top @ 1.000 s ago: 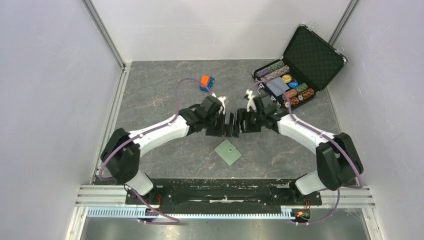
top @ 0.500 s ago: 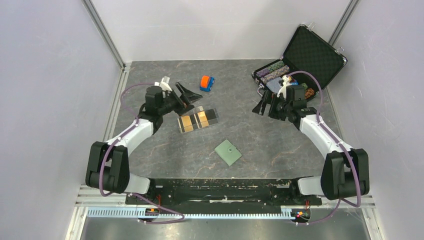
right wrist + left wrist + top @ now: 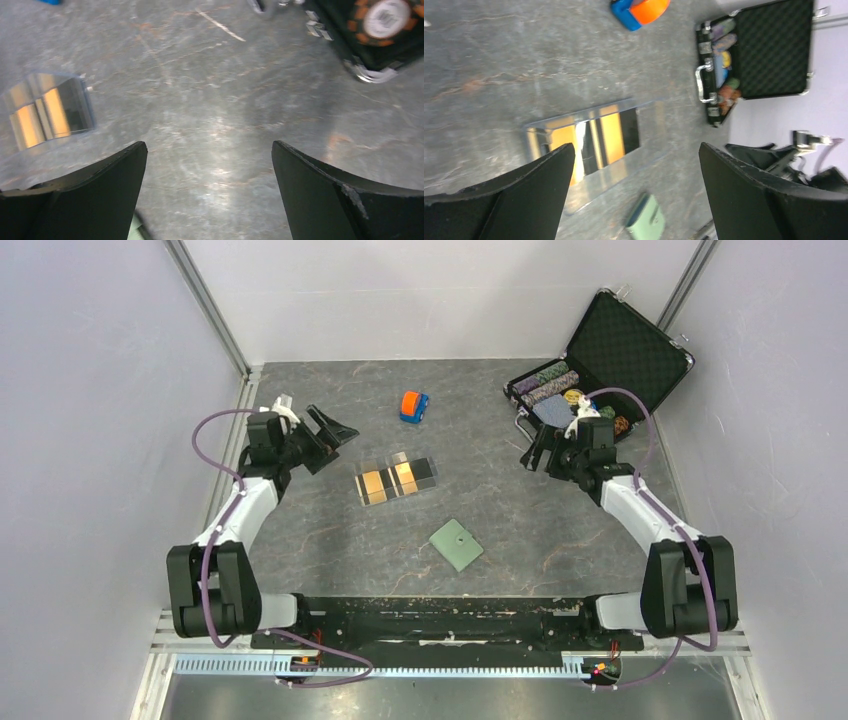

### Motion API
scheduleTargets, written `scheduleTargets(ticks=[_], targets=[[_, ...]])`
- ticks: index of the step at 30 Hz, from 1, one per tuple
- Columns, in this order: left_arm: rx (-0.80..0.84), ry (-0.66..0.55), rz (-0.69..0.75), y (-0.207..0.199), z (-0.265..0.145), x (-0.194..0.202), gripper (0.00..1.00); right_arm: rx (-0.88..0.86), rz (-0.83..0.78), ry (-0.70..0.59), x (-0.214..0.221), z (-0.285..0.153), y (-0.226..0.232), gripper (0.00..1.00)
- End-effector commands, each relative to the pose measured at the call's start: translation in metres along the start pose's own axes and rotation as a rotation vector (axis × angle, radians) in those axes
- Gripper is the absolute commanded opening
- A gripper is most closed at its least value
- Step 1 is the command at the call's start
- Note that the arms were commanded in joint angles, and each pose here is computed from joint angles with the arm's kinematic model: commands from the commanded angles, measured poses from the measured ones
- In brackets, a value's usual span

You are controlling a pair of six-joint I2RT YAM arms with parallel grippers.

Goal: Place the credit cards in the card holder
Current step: Reset both arms

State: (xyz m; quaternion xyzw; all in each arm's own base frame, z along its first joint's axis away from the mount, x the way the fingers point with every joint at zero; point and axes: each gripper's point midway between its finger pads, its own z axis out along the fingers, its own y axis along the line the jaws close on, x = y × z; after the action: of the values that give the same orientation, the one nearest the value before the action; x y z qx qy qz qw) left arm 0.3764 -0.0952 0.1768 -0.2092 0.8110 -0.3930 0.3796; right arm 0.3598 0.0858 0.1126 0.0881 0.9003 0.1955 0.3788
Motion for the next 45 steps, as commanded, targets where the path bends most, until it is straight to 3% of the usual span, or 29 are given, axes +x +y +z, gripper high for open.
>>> scheduleTargets(ticks=[1, 7, 10, 15, 18, 21, 24, 31, 33, 45], targets=[[-0.153, -0.026, 0.207, 0.024, -0.015, -0.007, 1.0, 0.167, -0.09, -0.233, -0.028, -0.016, -0.035, 0.98], [-0.344, -0.167, 0.391, 0.071, -0.031, -0.021, 1.0, 0.445, -0.226, -0.486, -0.02, -0.047, -0.1, 0.98], [-0.386, -0.253, 0.496, 0.092, -0.031, -0.022, 1.0, 0.553, -0.306, -0.53, 0.002, -0.057, -0.128, 0.98], [-0.443, -0.342, 0.709, 0.105, -0.024, -0.023, 1.0, 0.48, -0.4, -0.654, 0.03, -0.061, -0.13, 0.98], [-0.412, -0.415, 0.734, 0.108, -0.018, -0.025, 1.0, 0.449, -0.469, -0.673, 0.028, -0.059, -0.124, 0.98], [-0.408, -0.461, 0.754, 0.115, -0.016, -0.023, 1.0, 0.429, -0.435, -0.739, 0.021, -0.062, -0.122, 0.98], [-0.411, -0.498, 0.823, 0.114, -0.013, -0.032, 1.0, 0.359, -0.507, -0.739, 0.026, -0.058, -0.111, 0.98], [-0.407, -0.568, 0.821, 0.127, -0.013, -0.026, 1.0, 0.359, -0.507, -0.723, 0.028, -0.055, -0.112, 0.98], [-0.406, -0.511, 0.833, 0.128, -0.008, -0.022, 1.0, 0.358, -0.508, -0.723, 0.028, -0.055, -0.112, 0.98], [-0.376, -0.498, 0.854, 0.124, -0.003, -0.02, 1.0, 0.357, -0.509, -0.725, 0.028, -0.056, -0.112, 0.98]])
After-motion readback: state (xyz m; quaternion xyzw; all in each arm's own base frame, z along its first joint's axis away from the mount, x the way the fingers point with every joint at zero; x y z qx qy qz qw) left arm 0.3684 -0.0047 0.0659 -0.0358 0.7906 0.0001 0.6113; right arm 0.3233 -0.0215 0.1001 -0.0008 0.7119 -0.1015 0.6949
